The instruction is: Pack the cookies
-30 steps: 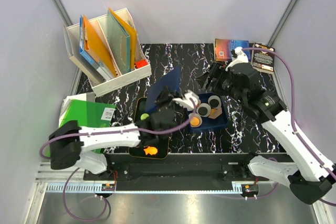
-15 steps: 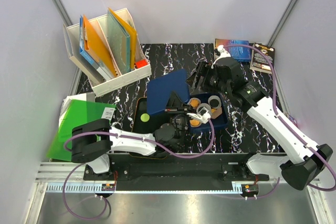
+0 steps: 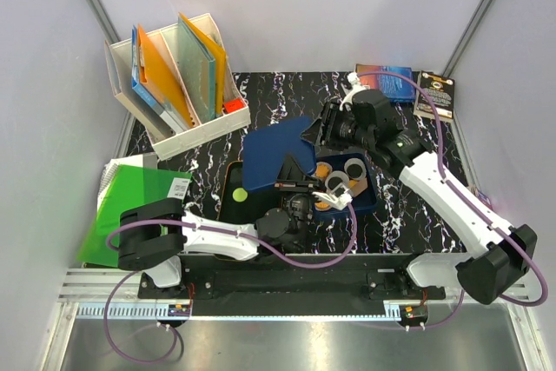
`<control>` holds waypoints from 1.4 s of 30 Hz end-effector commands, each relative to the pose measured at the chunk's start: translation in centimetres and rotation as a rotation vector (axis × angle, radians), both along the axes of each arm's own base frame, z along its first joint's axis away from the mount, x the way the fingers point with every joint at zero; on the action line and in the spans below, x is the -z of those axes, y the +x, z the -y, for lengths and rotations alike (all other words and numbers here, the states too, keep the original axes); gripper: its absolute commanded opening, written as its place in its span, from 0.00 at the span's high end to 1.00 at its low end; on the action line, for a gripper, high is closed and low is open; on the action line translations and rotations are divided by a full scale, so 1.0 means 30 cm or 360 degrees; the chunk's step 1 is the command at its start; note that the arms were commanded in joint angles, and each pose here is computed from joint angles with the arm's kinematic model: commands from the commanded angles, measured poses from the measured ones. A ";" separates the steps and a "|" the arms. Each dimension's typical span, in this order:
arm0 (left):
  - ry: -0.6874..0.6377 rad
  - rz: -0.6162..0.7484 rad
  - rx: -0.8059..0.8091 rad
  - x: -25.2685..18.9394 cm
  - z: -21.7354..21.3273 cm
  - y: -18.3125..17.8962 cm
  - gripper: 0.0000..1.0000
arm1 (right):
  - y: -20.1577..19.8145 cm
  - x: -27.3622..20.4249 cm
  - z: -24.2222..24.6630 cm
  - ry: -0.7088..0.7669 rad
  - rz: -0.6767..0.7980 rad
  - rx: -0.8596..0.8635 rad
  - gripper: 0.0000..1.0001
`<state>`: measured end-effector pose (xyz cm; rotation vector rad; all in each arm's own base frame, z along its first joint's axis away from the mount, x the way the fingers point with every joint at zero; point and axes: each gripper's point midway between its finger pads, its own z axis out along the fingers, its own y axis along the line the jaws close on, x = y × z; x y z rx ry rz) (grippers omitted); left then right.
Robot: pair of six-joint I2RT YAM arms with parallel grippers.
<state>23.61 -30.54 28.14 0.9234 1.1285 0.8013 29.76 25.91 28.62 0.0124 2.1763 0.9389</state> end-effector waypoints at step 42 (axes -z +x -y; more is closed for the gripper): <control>-0.0705 0.0068 -0.0089 -0.127 -0.175 -0.034 0.25 | 0.024 -0.130 0.097 0.0326 0.0108 -0.0142 1.00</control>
